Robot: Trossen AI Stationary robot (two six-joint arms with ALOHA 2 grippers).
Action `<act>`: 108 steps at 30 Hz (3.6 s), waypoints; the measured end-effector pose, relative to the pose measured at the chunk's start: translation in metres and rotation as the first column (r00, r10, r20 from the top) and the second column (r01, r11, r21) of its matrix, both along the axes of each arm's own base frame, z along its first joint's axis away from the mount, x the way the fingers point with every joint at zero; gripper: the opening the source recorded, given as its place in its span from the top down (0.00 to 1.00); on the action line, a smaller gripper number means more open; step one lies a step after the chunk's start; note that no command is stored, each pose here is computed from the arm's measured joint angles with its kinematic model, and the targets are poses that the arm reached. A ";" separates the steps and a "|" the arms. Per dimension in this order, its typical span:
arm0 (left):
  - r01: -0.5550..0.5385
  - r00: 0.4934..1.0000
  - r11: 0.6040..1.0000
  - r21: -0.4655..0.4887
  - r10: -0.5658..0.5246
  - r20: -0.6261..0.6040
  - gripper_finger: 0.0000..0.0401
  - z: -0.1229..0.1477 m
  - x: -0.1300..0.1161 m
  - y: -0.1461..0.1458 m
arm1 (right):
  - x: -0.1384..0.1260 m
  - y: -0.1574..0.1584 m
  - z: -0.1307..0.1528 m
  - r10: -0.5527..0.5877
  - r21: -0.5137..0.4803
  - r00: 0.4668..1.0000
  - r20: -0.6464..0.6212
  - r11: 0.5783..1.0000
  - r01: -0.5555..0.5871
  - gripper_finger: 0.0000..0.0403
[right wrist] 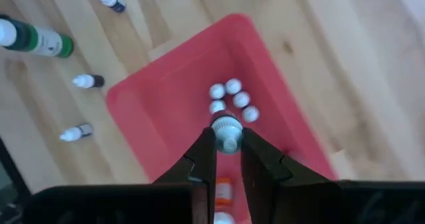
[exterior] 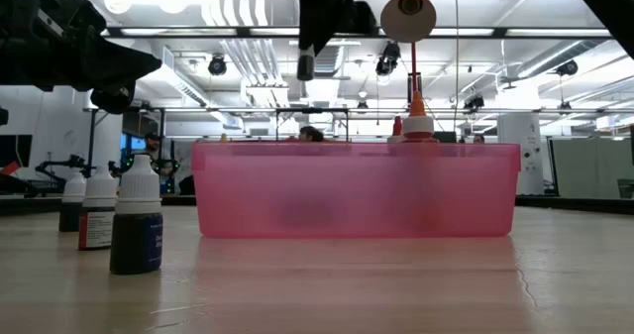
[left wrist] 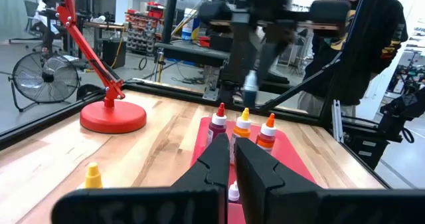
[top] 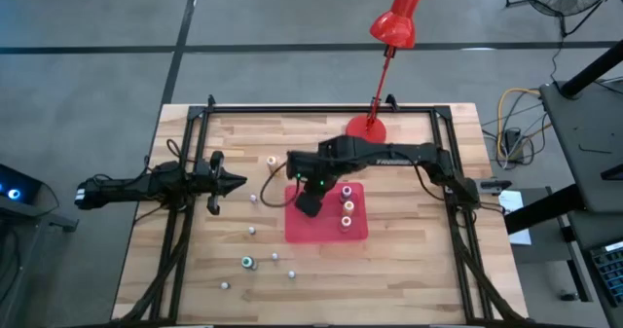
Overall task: Pick & Place food coloring
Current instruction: Put the small green food coloring bottle into the red bin, then put the small violet food coloring bottle into the red bin
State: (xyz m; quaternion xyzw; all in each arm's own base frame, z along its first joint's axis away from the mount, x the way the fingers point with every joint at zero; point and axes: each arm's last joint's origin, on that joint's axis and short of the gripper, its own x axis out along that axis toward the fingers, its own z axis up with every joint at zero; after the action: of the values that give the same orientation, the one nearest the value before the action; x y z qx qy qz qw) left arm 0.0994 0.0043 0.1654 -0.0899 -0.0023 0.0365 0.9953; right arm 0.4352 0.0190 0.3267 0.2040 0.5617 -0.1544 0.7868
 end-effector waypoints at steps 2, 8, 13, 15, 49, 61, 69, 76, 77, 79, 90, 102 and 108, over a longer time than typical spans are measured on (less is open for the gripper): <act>0.000 1.000 1.000 0.000 0.000 0.000 1.00 0.000 0.000 0.000 | 0.001 0.009 -0.002 -0.033 0.018 0.999 -0.004 0.999 0.033 0.91; 0.000 1.000 1.000 0.000 0.000 0.000 1.00 0.000 0.000 0.000 | 0.009 0.032 -0.021 -0.096 0.046 0.994 -0.045 0.994 0.098 0.91; 0.000 1.000 1.000 0.000 0.000 0.000 1.00 0.000 0.000 0.000 | 0.017 0.046 -0.044 -0.105 0.040 0.990 -0.095 0.993 0.110 0.91; 0.000 1.000 1.000 0.000 0.000 0.000 1.00 0.000 0.000 0.000 | 0.020 0.048 -0.052 -0.113 0.011 0.988 -0.105 0.993 0.115 0.91; 0.000 1.000 1.000 0.000 0.000 0.000 1.00 0.000 0.000 0.000 | 0.027 0.050 -0.129 -0.166 0.009 0.965 -0.201 0.985 0.171 0.91; 0.000 1.000 1.000 0.000 0.000 0.000 1.00 0.000 0.000 0.000 | 0.018 0.045 -0.134 -0.180 -0.080 0.966 -0.186 0.983 0.168 0.91; 0.000 1.000 1.000 0.000 0.000 0.000 1.00 0.000 0.000 0.000 | 0.016 0.042 -0.136 -0.174 -0.070 0.974 -0.144 0.984 0.165 0.91; 0.000 1.000 1.000 0.000 0.000 0.000 1.00 0.000 0.000 0.000 | 0.013 0.039 -0.146 -0.174 -0.096 0.972 -0.159 0.982 0.160 0.91; 0.000 1.000 1.000 0.000 0.000 0.000 1.00 0.000 0.000 0.000 | 0.012 0.038 -0.147 -0.176 -0.101 0.971 -0.160 0.982 0.161 0.91; 0.000 1.000 1.000 0.000 0.000 0.000 1.00 0.000 0.000 0.000 | 0.012 0.037 -0.147 -0.177 -0.104 0.971 -0.161 0.981 0.161 0.91; 0.000 1.000 1.000 0.000 0.000 0.000 1.00 0.000 0.000 0.000 | 0.016 0.031 -0.149 -0.178 -0.090 0.976 -0.129 0.982 0.167 0.87; 0.000 1.000 1.000 0.000 0.000 0.000 1.00 0.000 0.000 0.000 | 0.015 0.031 -0.147 -0.195 -0.053 0.971 -0.140 0.980 0.189 0.70; 0.000 1.000 1.000 0.000 0.000 0.000 1.00 0.000 0.000 0.000 | 0.011 0.030 -0.134 -0.208 -0.047 0.970 -0.124 0.978 0.204 0.69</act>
State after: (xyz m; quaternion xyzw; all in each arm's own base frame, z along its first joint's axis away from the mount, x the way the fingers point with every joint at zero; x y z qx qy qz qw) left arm 0.0993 0.0043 0.1654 -0.0899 -0.0023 0.0366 0.9953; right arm 0.4466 0.0493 0.1928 0.2377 0.5842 -0.2576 0.7320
